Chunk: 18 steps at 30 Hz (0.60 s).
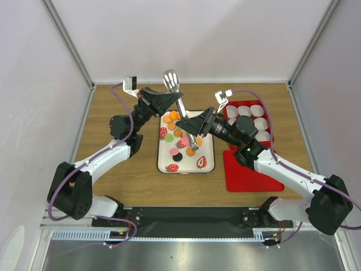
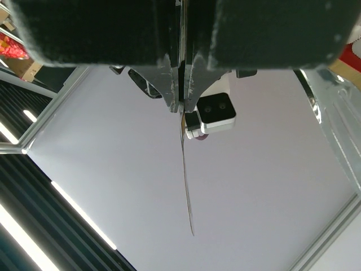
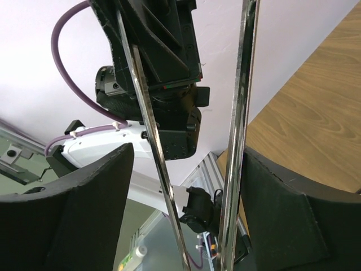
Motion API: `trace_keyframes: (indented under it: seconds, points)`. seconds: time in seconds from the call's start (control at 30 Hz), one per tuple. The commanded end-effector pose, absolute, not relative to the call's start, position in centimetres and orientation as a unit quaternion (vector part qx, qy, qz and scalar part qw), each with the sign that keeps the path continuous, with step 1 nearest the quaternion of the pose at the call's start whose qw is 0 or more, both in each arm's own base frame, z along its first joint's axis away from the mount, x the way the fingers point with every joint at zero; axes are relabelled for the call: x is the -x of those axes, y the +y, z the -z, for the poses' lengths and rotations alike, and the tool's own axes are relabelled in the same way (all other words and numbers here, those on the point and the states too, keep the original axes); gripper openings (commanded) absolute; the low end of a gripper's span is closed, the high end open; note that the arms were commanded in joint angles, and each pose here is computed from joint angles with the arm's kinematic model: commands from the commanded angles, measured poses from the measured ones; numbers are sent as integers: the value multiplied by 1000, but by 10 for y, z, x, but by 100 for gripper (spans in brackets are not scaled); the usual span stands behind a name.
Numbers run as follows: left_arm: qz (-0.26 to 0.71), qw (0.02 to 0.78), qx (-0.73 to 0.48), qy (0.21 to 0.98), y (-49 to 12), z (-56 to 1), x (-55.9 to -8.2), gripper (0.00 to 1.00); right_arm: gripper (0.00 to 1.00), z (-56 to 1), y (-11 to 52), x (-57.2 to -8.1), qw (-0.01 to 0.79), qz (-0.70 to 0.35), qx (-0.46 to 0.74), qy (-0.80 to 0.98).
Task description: Pack the cookies
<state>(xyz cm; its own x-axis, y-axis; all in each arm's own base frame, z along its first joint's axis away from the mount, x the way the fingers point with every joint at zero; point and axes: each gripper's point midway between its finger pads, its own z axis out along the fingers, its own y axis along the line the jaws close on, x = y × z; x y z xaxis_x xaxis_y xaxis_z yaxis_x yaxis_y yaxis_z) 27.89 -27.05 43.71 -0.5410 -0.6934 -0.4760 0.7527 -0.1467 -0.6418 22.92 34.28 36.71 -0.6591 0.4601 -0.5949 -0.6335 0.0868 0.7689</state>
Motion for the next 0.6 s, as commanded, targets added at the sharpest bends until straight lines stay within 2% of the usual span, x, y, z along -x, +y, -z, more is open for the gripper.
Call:
trace_keyframes:
  seconds: [0.0, 0.07, 0.17, 0.23, 0.27, 0.57]
  points:
    - [773, 497, -81, 386, -268, -465, -256, 2, 75, -413, 338, -221, 440, -689, 87, 569]
    - [772, 499, -84, 384, -268, -465, -256, 3, 69, -413, 338, -222, 443, -686, 87, 571]
    - [770, 501, -85, 385, -268, -465, -256, 12, 62, -411, 338, -223, 444, -680, 86, 577]
    - [769, 503, -87, 385, -269, -466, -256, 13, 57, -411, 338, -224, 450, -676, 89, 577]
    - [769, 503, -89, 385, -270, -467, -256, 18, 56, -409, 339, -224, 449, -671, 89, 583]
    - [759, 512, -90, 393, -270, -469, -260, 40, 55, -406, 328, -229, 482, -629, 86, 604]
